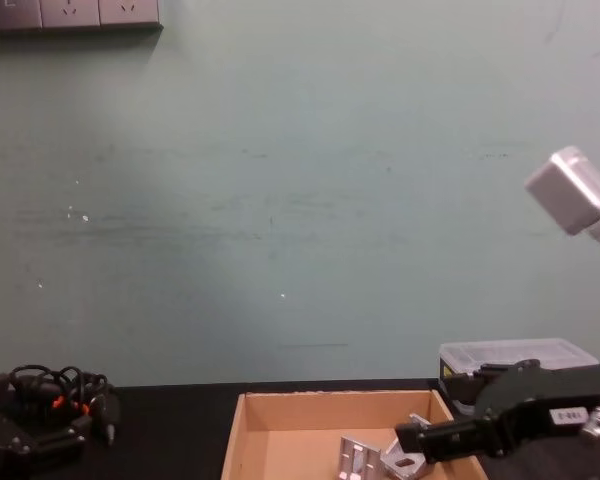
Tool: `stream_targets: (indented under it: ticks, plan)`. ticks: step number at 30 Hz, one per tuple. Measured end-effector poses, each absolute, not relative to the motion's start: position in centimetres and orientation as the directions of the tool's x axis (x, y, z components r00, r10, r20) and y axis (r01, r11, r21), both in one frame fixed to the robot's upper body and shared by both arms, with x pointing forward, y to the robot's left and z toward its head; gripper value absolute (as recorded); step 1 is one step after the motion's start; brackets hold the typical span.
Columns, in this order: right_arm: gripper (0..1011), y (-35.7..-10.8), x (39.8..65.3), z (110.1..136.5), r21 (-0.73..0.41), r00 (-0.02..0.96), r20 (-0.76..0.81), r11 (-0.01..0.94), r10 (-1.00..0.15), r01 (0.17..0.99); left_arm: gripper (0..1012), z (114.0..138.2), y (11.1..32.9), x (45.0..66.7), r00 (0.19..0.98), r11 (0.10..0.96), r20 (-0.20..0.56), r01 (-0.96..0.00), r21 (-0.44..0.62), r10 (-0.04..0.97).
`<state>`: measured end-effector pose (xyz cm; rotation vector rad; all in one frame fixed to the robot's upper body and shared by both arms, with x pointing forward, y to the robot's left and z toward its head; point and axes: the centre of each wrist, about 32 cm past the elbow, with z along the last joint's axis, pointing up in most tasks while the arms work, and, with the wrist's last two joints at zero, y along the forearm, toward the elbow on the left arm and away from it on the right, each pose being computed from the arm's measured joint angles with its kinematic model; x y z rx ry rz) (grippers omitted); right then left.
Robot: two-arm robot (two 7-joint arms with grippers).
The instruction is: Use one hand to pick up the angle iron from the table and place it into the box.
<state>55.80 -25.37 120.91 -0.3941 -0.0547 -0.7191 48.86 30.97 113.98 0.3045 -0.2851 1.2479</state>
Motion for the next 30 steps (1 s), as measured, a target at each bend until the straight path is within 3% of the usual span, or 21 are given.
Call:
stream_targets:
  ticks: [5,11,30]
  plan:
    - [1002,-25.8,54.2,121.0,-0.31,0.798,0.185,0.737,-0.573,0.601,1011,114.0,31.0,48.9,0.292,0.287,0.374,-0.955,0.07,0.88]
    - [1002,-24.5,52.6,120.6,-0.309,0.849,0.22,0.791,-0.481,0.528,1011,114.0,31.0,48.9,0.292,0.287,0.374,-0.955,0.07,0.88]
    - [1003,-23.1,51.9,119.5,-0.409,0.922,0.235,0.829,-0.309,0.382,1011,114.0,31.0,48.9,0.292,0.287,0.374,-0.955,0.07,0.88]
